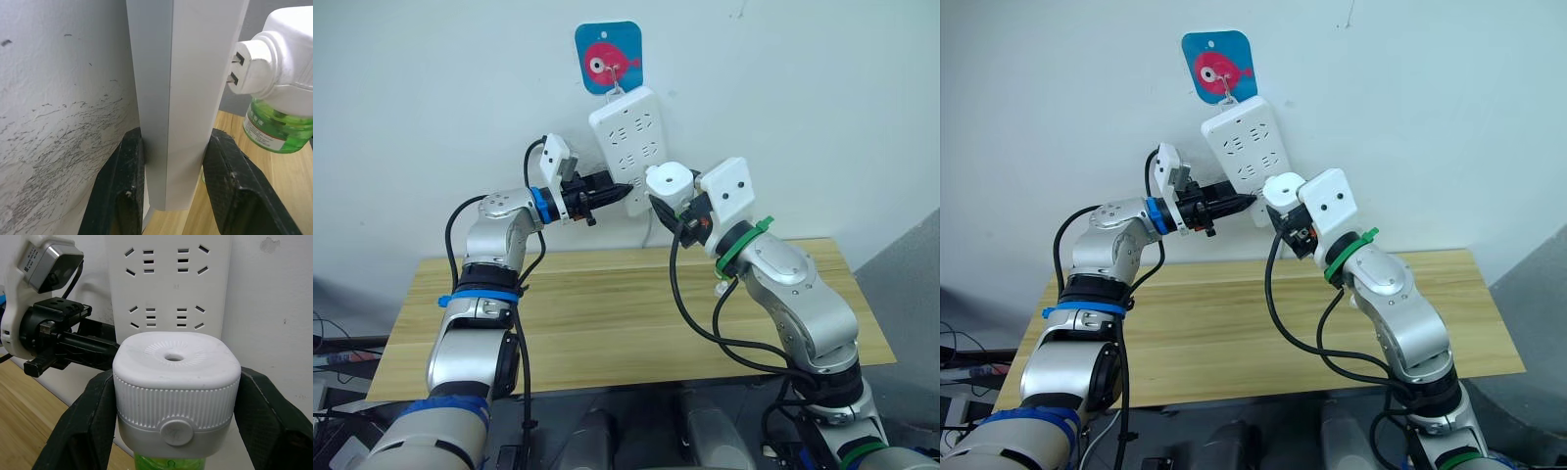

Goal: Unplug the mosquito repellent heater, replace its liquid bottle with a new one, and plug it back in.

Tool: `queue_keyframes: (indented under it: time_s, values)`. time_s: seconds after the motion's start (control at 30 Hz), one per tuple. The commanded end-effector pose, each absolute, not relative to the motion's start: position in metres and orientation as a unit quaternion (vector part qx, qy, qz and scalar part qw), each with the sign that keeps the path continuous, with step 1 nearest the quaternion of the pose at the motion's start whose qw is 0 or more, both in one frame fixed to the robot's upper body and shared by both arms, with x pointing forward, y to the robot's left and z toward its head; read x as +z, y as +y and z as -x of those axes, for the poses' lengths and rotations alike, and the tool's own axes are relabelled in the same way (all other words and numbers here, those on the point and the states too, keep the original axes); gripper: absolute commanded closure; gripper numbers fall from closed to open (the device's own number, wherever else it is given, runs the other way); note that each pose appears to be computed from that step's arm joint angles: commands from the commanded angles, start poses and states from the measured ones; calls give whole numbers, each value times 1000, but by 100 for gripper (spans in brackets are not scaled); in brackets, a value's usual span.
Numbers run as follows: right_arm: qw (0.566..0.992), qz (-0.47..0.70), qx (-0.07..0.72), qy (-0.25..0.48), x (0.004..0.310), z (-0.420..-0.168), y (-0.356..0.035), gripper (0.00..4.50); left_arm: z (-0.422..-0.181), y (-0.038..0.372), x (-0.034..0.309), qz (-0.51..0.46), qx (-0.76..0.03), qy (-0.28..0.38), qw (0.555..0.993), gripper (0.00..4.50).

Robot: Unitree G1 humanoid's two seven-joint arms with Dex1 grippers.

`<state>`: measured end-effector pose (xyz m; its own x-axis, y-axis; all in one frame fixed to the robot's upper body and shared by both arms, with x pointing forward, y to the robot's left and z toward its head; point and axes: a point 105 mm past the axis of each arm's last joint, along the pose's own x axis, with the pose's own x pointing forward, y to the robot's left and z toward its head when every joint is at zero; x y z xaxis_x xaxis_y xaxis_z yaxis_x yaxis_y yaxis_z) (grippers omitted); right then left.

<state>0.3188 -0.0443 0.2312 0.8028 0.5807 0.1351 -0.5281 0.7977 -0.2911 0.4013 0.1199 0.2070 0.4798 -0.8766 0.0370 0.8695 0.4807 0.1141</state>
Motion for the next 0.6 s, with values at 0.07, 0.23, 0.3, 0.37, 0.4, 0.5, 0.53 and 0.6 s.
queue_keyframes:
  time_s: [0.07,0.23,0.3,0.37,0.4,0.5,0.53,0.6]
  values:
    - [941,122,287,-130,240,-315,-45,152,-397,113,214,-46,-519,-59,851,318]
    - [944,125,282,-122,237,-316,-48,152,-397,114,214,-47,-519,-59,851,318]
    - [944,125,282,-121,237,-317,-47,152,-397,114,214,-47,-519,-59,851,318]
    - [944,124,281,-122,237,-317,-47,152,-397,113,214,-47,-519,-58,851,318]
    - [944,124,281,-122,237,-317,-47,152,-397,113,214,-47,-520,-58,851,318]
    - [944,125,280,-121,236,-318,-47,152,-397,113,215,-47,-521,-58,850,318]
    - [944,125,279,-120,235,-319,-47,152,-397,113,215,-47,-521,-58,850,318]
    - [945,125,279,-119,234,-319,-48,152,-397,113,215,-47,-521,-58,850,318]
